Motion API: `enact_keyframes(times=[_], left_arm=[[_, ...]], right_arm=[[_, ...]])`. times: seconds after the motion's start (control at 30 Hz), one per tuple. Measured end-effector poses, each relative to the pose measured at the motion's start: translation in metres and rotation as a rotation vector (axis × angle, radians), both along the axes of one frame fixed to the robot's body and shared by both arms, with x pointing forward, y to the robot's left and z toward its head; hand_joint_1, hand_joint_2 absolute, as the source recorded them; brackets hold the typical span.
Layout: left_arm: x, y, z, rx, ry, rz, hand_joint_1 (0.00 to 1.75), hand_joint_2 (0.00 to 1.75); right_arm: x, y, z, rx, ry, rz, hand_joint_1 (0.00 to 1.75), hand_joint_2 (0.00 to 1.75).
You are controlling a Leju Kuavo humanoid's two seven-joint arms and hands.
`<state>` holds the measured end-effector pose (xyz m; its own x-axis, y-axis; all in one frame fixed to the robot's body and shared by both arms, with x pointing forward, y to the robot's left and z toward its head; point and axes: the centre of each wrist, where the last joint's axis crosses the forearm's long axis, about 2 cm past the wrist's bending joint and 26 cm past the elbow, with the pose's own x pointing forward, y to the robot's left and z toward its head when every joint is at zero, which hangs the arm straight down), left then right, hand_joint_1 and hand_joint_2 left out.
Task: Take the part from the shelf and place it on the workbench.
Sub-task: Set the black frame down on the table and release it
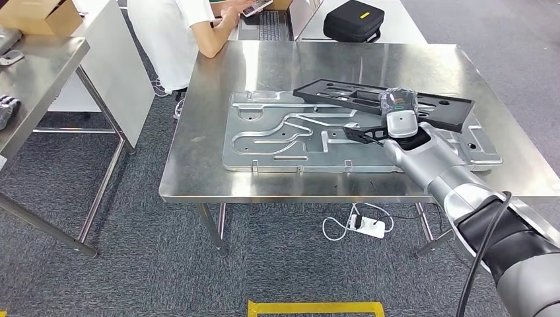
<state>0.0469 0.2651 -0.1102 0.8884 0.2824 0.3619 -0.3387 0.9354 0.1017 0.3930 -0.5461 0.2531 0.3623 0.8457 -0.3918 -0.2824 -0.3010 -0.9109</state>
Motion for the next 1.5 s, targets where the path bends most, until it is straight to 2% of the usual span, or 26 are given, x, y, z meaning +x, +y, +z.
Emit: enact_keyframes(times=[0.23,0.4,0.5,0.53,0.63,0.97,1.5], left_arm=[[0.000,0.000,0.000,0.005,-0.006,0.000,0.00,1.75],[0.000,0.000,0.000,0.019,-0.007,-0.002,0.00,1.75],[0.000,0.000,0.000,0.027,-0.005,-0.006,0.00,1.75],[0.000,0.000,0.000,0.029,-0.004,-0.007,0.00,1.31],[0.000,-0.001,0.000,0.029,0.004,-0.010,0.00,0.00],[-0.001,-0.001,0.000,0.039,-0.007,0.017,0.00,0.00],[-0.001,-0.001,0.000,0.040,-0.010,0.019,0.00,0.00]], right_arm=[[-0.004,-0.001,-0.007,0.012,0.001,-0.007,1.75,1.75],[-0.016,0.001,-0.031,0.036,-0.003,-0.007,1.75,1.75],[-0.022,0.002,-0.044,0.045,0.000,-0.005,0.44,0.44],[-0.024,0.002,-0.048,0.046,0.006,-0.003,0.00,0.00],[-0.031,0.002,-0.060,0.053,0.031,0.003,0.00,0.00],[-0.046,0.003,-0.076,0.097,0.054,-0.009,0.00,0.00],[-0.050,0.005,-0.079,0.109,0.050,-0.008,0.00,0.00]])
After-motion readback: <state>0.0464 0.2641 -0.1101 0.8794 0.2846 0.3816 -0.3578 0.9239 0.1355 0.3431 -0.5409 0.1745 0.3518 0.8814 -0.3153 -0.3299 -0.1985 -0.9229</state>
